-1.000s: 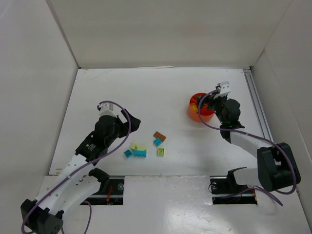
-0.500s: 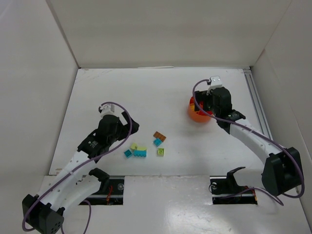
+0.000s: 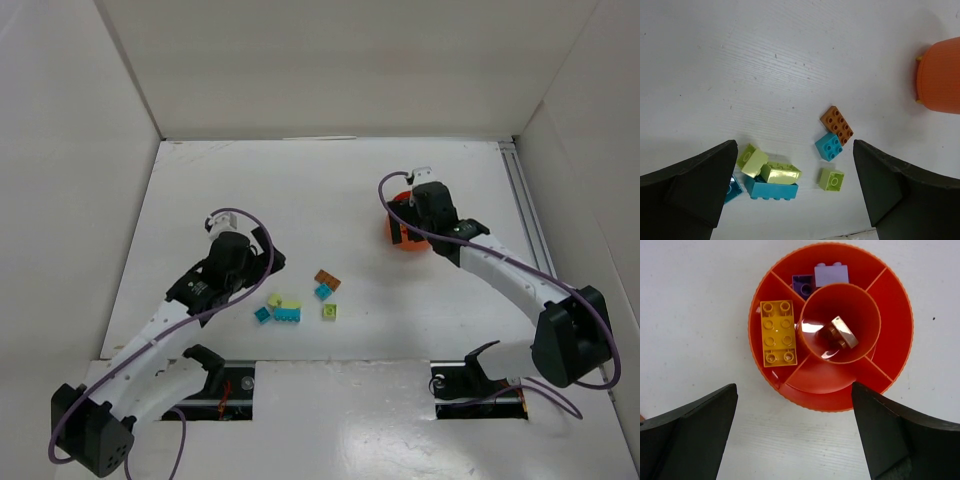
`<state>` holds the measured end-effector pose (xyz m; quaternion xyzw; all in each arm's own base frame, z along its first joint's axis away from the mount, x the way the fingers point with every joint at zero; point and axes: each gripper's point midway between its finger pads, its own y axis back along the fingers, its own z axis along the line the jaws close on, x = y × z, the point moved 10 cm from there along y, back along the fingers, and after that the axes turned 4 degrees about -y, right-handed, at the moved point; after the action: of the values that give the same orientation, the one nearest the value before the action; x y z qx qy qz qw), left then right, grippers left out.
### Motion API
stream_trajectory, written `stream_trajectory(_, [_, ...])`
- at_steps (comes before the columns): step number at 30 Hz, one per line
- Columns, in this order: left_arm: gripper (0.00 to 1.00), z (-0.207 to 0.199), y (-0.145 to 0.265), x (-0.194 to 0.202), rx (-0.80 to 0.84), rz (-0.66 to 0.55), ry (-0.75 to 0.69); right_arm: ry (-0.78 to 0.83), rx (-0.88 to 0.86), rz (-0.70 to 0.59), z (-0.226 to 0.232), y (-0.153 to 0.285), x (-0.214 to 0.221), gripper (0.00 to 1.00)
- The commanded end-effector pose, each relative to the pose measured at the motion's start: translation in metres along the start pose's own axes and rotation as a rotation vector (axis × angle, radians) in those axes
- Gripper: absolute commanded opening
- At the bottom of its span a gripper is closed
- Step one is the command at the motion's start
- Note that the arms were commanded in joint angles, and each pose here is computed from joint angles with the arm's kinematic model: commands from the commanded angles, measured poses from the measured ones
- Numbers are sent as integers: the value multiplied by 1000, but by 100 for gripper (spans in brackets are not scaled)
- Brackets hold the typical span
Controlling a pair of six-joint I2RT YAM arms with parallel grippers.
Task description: Sort the legos into containers by color
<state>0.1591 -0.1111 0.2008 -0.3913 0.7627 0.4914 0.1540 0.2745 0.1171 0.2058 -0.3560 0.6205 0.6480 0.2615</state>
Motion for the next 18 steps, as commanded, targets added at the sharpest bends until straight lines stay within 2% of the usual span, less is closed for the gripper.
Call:
stream_trajectory(1, [100, -12, 4, -15, 8, -35, 26, -9, 9, 7, 3, 10, -2, 100])
stream_trajectory(8, [100, -23, -6, -22, -26, -4, 17, 28, -13, 62, 8, 21, 10, 100])
stream_trajectory(18, [100, -31, -10, -30, -51, 21, -9, 86, -92, 88, 37, 30, 19, 100])
